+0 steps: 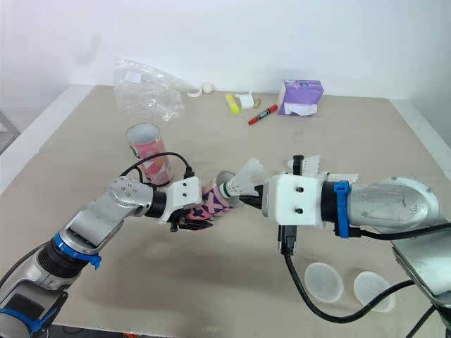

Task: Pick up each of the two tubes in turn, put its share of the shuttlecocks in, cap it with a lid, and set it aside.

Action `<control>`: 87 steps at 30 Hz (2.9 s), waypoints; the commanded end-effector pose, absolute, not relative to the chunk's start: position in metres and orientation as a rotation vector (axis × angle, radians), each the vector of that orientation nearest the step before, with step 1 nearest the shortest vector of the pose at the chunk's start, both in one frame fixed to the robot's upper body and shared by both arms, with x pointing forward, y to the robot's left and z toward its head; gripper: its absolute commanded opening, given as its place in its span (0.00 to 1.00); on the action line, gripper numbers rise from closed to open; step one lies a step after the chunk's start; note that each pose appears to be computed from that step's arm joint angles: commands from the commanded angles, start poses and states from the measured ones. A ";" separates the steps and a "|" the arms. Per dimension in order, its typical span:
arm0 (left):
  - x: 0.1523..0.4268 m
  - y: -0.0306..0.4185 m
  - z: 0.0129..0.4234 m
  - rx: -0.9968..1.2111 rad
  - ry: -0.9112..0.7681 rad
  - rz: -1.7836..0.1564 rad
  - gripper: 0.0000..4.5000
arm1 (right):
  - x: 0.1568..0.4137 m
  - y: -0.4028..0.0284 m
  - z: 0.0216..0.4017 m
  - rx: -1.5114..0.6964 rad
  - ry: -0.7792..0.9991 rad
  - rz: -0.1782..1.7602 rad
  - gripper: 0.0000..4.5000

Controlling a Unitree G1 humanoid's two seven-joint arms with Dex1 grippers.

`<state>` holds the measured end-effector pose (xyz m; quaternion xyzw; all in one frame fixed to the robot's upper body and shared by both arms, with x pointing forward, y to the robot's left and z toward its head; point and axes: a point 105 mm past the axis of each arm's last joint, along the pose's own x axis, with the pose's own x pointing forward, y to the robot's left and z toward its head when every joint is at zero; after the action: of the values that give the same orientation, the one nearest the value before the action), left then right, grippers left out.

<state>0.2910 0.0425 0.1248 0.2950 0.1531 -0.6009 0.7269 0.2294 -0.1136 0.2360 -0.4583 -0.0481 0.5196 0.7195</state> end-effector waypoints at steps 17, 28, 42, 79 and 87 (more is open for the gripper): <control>0.283 0.040 0.106 0.637 0.412 -1.370 0.53 | 0.231 -0.129 0.269 -0.566 -0.001 1.172 0.99; 0.284 0.038 0.113 0.714 0.436 -1.412 0.53 | 0.259 -0.156 0.262 -0.468 0.098 1.067 0.60; 0.284 0.034 0.114 0.728 0.441 -1.422 0.53 | 0.258 -0.092 0.233 -0.777 0.171 1.285 0.01; 0.288 0.034 0.108 0.674 0.432 -1.396 0.53 | 0.278 -0.085 0.247 -0.650 0.277 1.426 0.01; 0.288 0.039 0.106 0.661 0.412 -1.393 0.53 | 0.266 -0.142 0.264 -0.485 0.295 1.243 0.01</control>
<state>0.2958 0.0363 0.1258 0.3082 0.1530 -0.6130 0.7112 0.2715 -0.1322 0.2493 -0.2292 0.1579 0.5924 0.7560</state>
